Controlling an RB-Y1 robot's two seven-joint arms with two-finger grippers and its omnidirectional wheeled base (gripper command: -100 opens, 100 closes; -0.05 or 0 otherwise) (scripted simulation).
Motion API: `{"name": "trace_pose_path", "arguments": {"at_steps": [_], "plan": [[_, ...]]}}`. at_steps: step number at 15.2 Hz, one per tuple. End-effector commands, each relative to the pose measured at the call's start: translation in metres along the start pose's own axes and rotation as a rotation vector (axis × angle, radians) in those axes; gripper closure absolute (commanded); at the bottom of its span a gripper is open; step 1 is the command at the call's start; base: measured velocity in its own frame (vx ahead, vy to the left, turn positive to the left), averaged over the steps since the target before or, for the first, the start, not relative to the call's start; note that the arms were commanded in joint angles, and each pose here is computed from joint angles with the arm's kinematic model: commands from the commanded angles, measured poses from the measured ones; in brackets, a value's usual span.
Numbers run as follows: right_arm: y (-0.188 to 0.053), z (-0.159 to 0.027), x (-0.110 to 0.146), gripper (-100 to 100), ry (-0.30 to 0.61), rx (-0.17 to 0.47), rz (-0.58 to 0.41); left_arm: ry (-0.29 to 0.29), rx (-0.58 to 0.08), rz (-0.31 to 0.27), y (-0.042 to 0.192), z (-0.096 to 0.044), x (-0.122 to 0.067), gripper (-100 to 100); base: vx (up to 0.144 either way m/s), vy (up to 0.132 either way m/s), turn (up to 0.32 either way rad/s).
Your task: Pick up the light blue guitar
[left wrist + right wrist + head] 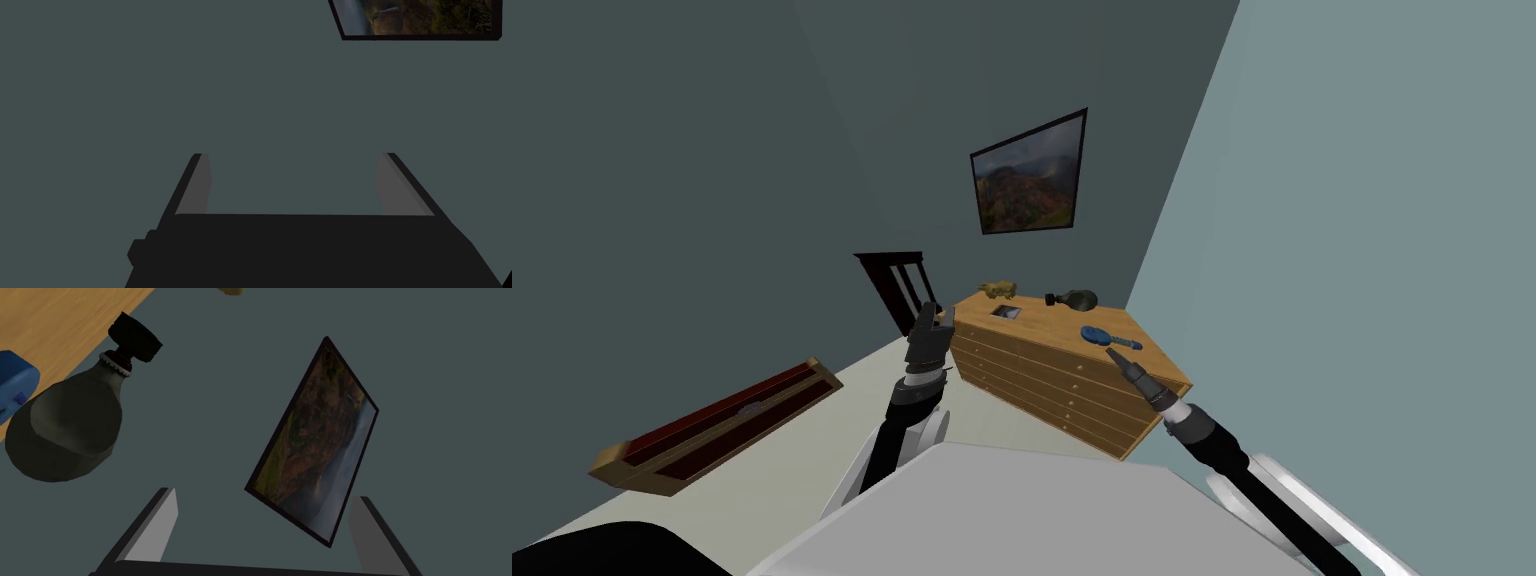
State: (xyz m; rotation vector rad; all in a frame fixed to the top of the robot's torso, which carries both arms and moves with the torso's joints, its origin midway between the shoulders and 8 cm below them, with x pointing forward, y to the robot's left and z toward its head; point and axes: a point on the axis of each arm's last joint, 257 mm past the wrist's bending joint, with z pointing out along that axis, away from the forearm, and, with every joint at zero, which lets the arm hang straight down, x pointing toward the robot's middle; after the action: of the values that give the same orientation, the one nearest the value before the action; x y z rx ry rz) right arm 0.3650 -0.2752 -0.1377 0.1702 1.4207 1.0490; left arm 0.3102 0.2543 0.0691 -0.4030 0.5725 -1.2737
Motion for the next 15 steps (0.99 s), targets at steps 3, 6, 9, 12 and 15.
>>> {"name": "trace_pose_path", "arguments": {"at_steps": [3,6,9,12,15], "plan": [[-0.027,-0.018,0.011,-100,0.109,0.05,-0.078,0.0,0.0,0.0,0.0,0.0,0.0,0,-0.022,0.023,0.091],[-0.043,-0.031,0.017,-100,0.182,0.078,-0.128,0.0,0.0,0.0,0.0,0.0,0.0,0,-0.015,0.022,0.101],[-0.06,-0.045,0.02,-100,0.251,0.106,-0.176,0.0,0.0,0.0,0.0,0.0,0.0,0,-0.01,0.023,0.117],[-0.076,-0.06,0.022,-100,0.326,0.133,-0.228,0.0,0.0,0.0,0.0,0.0,0.0,0,-0.009,0.02,0.097],[-0.09,-0.074,0.022,-100,0.401,0.153,-0.28,0.0,0.0,0.0,0.0,0.0,0.0,0,-0.004,0.02,0.116]]}}
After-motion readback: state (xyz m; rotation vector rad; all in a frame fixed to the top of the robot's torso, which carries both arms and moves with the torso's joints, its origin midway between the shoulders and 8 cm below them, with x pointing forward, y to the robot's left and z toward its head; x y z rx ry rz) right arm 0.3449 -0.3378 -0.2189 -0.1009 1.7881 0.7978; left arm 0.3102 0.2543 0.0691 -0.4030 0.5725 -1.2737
